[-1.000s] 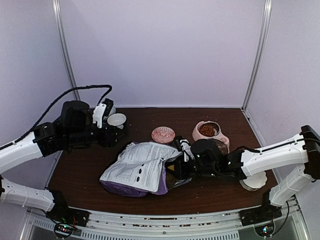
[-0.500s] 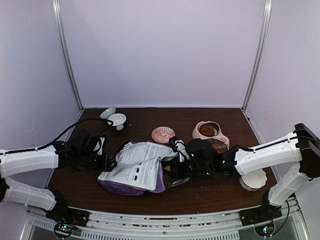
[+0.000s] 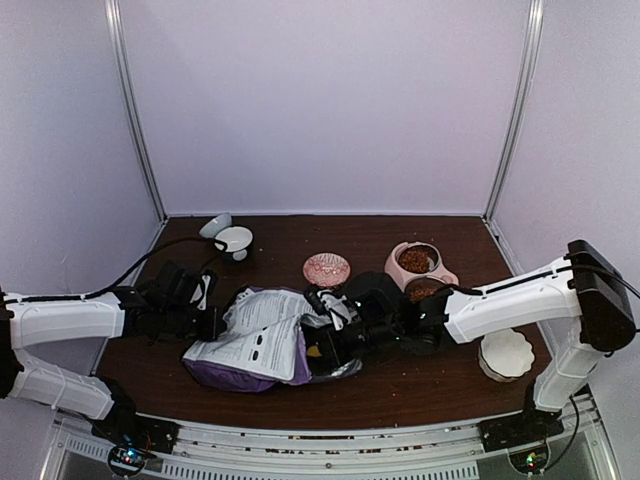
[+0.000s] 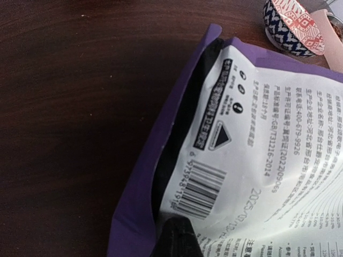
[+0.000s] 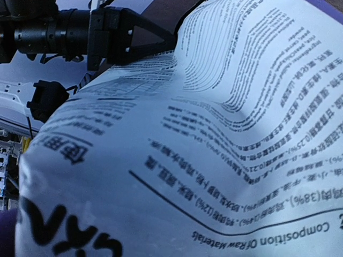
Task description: Serve the pet food
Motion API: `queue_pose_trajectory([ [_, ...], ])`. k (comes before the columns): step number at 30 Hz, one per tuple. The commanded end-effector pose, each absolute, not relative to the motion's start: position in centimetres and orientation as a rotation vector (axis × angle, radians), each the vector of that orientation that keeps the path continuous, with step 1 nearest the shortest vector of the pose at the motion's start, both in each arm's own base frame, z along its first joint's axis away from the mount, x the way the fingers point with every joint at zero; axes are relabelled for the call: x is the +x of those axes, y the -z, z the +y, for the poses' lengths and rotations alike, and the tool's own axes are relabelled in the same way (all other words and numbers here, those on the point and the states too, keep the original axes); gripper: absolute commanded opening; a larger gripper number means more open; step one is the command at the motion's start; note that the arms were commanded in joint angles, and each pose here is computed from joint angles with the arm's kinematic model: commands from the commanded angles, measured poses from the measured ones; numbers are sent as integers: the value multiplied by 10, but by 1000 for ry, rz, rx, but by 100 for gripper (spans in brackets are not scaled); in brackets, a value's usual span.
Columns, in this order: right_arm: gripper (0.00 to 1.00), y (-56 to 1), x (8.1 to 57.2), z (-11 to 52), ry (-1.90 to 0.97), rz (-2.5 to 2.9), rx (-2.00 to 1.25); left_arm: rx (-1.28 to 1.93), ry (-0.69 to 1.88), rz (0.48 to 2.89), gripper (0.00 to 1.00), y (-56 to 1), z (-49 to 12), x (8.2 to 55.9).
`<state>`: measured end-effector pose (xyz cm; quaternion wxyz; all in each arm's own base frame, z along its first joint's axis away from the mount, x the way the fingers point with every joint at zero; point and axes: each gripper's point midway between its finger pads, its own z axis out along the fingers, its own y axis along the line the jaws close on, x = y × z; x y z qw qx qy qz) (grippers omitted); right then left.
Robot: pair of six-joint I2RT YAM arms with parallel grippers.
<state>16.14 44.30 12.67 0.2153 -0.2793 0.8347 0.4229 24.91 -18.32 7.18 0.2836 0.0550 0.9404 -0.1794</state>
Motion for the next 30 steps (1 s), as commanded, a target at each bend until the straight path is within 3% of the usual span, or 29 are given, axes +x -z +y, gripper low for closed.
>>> queue_pose_trajectory([
  [1, 11, -140, 94, 457, -1494, 2314, -1057, 179, 566, 2498, 0, -78, -195, 246],
  [9, 11, -191, 95, 454, -1740, 2226, -898, 170, 552, 2460, 0, -95, -194, 251],
  [17, 11, -237, 121, 435, -1874, 2171, -580, 291, 475, 2373, 56, -149, -190, 259],
  [20, 11, -243, 128, 430, -1915, 2156, -494, 376, 518, 2304, 64, -187, -200, 259],
  [30, 12, -266, 136, 416, -2026, 2046, -338, 787, 899, 2108, 73, -293, -277, 195],
])
